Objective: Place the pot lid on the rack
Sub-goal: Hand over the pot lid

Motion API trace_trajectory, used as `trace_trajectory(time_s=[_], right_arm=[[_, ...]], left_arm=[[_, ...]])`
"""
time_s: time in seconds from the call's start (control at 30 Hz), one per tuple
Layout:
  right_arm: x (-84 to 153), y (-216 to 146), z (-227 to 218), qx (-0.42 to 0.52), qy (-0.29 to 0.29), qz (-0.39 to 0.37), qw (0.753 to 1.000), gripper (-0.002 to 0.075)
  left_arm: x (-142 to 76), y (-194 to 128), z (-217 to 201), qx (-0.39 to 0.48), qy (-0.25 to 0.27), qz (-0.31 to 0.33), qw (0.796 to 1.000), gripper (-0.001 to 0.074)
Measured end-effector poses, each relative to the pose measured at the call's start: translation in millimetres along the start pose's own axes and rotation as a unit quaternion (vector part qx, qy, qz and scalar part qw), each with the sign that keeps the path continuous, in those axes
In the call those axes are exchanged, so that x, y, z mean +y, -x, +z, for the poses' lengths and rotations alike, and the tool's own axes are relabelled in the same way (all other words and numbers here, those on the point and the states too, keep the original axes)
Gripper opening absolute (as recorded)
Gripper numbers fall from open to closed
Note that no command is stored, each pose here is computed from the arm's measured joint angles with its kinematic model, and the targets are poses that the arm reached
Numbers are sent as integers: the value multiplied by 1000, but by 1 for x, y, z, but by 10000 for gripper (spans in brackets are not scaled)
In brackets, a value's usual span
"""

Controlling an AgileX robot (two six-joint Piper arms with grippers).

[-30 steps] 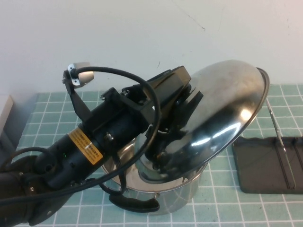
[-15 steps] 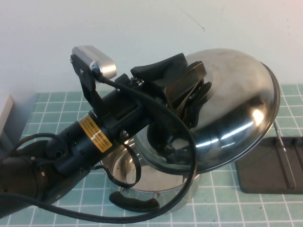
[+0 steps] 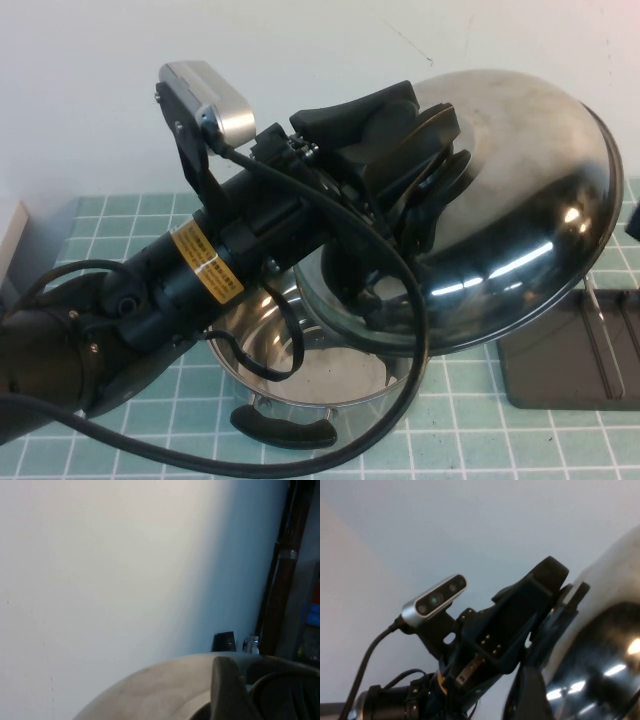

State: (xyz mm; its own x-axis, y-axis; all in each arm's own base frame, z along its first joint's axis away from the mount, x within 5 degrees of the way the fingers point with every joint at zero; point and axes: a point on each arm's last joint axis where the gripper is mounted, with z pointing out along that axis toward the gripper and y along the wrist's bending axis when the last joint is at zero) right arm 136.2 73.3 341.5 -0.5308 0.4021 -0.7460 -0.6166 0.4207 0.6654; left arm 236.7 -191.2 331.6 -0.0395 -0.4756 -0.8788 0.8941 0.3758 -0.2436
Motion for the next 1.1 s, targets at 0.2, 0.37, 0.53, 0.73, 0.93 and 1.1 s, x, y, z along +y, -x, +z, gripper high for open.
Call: trace_trajectory(time_s=[0.2, 0.37, 0.53, 0.73, 0.93, 1.1], right_arm=[[-23, 13, 19, 24, -10, 38, 999, 469], [-36, 17, 31, 49, 3, 63, 997, 472], [-43, 30, 42, 56, 10, 67, 996, 472], [-46, 34, 64, 84, 31, 63, 994, 448], [-39, 26, 79, 101, 52, 50, 992, 194], [-38, 25, 81, 108, 52, 4, 993, 134]], left_arm=[[-1, -1, 0, 3, -3, 2, 1000, 310], [-1, -2, 0, 10, -8, 6, 1000, 310], [-3, -6, 0, 30, -19, 13, 999, 310], [-8, -13, 4, 50, -4, -2, 999, 310], [-5, -16, 5, 64, 19, -3, 998, 309], [1, -22, 4, 99, 55, -5, 994, 369]])
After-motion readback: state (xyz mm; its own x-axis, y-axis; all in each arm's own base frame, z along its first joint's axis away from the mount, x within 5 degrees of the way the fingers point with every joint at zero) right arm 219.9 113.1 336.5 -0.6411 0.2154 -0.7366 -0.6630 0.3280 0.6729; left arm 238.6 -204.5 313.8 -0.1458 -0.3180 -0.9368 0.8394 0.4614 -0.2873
